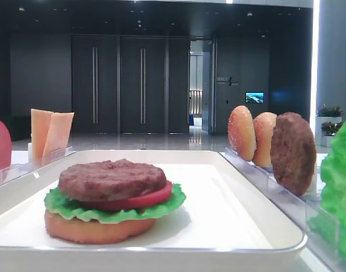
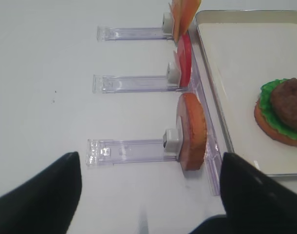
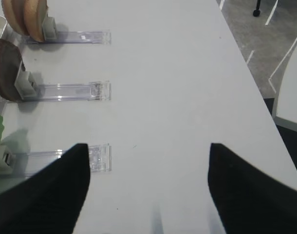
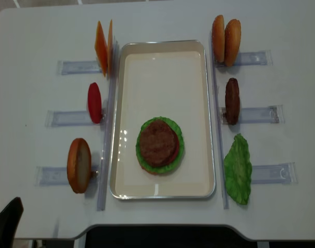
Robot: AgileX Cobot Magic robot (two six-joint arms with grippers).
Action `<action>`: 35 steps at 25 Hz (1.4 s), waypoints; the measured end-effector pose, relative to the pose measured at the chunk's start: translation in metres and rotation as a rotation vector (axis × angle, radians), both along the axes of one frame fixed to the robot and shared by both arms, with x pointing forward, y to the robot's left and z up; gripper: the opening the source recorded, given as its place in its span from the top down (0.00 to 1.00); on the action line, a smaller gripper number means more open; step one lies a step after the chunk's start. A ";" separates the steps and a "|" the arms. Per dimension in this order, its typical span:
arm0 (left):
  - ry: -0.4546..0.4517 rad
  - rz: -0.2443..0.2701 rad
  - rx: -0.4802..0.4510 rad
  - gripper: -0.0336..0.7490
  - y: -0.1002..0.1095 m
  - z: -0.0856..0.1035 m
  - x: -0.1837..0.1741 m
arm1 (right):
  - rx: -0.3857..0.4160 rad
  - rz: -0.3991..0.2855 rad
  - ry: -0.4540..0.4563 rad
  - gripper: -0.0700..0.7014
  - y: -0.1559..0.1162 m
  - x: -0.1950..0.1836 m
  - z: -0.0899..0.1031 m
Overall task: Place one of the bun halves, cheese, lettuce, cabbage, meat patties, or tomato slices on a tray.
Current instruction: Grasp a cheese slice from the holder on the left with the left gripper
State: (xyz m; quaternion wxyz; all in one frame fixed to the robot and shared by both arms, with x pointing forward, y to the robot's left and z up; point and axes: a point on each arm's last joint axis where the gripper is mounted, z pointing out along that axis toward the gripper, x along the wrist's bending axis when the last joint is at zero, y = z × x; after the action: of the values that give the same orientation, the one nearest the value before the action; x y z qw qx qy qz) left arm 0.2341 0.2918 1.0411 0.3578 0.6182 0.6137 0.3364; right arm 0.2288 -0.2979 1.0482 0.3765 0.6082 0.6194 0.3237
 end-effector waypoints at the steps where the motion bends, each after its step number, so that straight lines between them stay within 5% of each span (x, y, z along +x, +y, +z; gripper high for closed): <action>1: 0.014 0.000 -0.001 0.07 0.000 0.001 0.002 | 0.000 0.000 0.000 0.28 0.000 0.000 0.000; 17: 0.286 0.000 -0.030 0.07 0.004 0.060 0.057 | 0.000 0.000 0.000 0.28 0.000 0.000 0.000; 27: 0.525 -0.004 -0.049 0.07 0.011 0.082 0.141 | 0.000 0.000 0.000 0.28 0.000 0.000 0.000; 35: 0.567 0.006 -0.028 0.07 0.020 0.104 0.214 | 0.000 0.000 0.000 0.28 0.000 0.000 0.000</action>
State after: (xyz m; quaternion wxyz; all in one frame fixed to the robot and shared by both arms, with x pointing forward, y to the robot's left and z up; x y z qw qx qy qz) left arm 0.4483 0.3114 1.1447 0.1796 0.6807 0.6958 0.1427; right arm 0.2288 -0.2979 1.0482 0.3765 0.6082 0.6194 0.3237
